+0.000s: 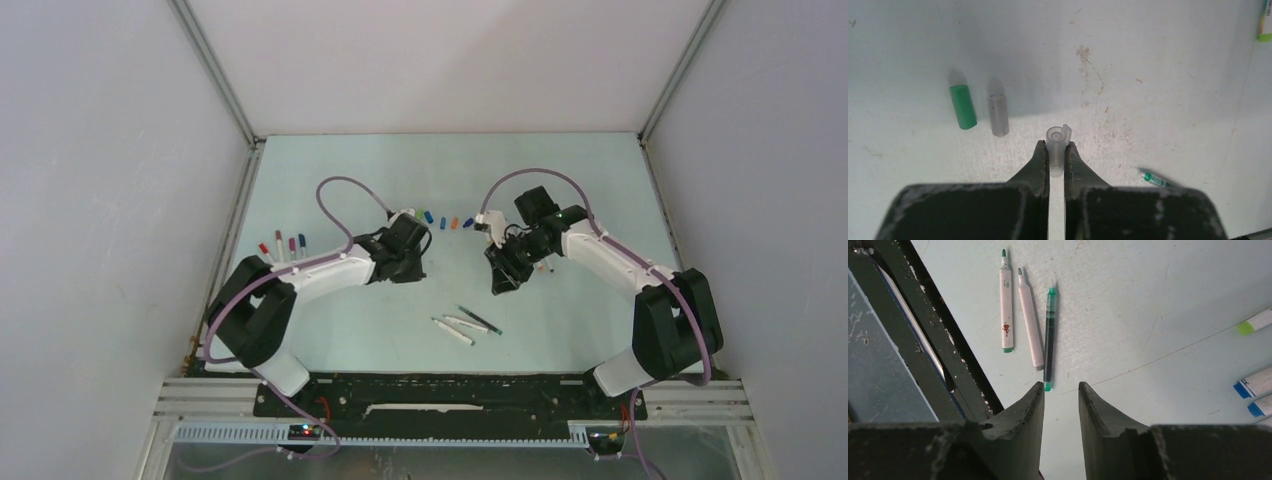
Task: Open the pen caps
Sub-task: Place the pen at the center of the board, then place the pen cap at the center of the board.
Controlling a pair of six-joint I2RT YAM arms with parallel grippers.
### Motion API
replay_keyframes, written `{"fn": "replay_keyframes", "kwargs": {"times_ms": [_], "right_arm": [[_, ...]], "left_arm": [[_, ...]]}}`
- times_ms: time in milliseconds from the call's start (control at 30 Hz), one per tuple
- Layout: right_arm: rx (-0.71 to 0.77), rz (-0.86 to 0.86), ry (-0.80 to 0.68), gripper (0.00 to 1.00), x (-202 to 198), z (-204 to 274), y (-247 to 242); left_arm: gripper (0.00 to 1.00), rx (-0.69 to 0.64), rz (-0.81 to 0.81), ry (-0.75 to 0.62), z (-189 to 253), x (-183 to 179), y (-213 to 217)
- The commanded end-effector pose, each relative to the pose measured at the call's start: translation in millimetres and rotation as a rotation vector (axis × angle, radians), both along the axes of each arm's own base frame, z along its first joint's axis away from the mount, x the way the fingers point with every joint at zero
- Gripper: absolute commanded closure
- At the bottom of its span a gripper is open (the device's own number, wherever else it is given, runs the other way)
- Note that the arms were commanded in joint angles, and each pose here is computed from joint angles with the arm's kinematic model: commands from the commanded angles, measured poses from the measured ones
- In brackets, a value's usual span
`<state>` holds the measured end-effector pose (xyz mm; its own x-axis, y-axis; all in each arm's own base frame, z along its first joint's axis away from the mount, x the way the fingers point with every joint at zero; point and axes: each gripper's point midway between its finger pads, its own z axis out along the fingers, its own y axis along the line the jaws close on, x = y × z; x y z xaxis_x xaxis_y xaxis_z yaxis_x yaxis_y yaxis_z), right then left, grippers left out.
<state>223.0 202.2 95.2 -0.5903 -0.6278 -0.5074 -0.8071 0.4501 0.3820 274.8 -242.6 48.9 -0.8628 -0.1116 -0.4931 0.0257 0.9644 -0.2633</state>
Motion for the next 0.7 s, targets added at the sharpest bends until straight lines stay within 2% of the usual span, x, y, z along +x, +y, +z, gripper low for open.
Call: {"fn": "replay_keyframes", "kwargs": {"times_ms": [0,300,667], "right_arm": [[0.056,0.01,-0.051,0.66,6.2,21.4,3.9],[0.063,0.008,-0.048,0.66,6.4,22.3,3.6],[0.067,0.008,-0.043,0.66,6.2,22.0,3.1]], "left_arm": [[0.95,0.083,-0.041,-0.003,4.3,11.2,-1.6],[0.92,0.165,-0.066,0.024,-4.4,19.1,0.0],[0.86,0.195,-0.094,0.078,-21.1,15.9,-0.1]]}}
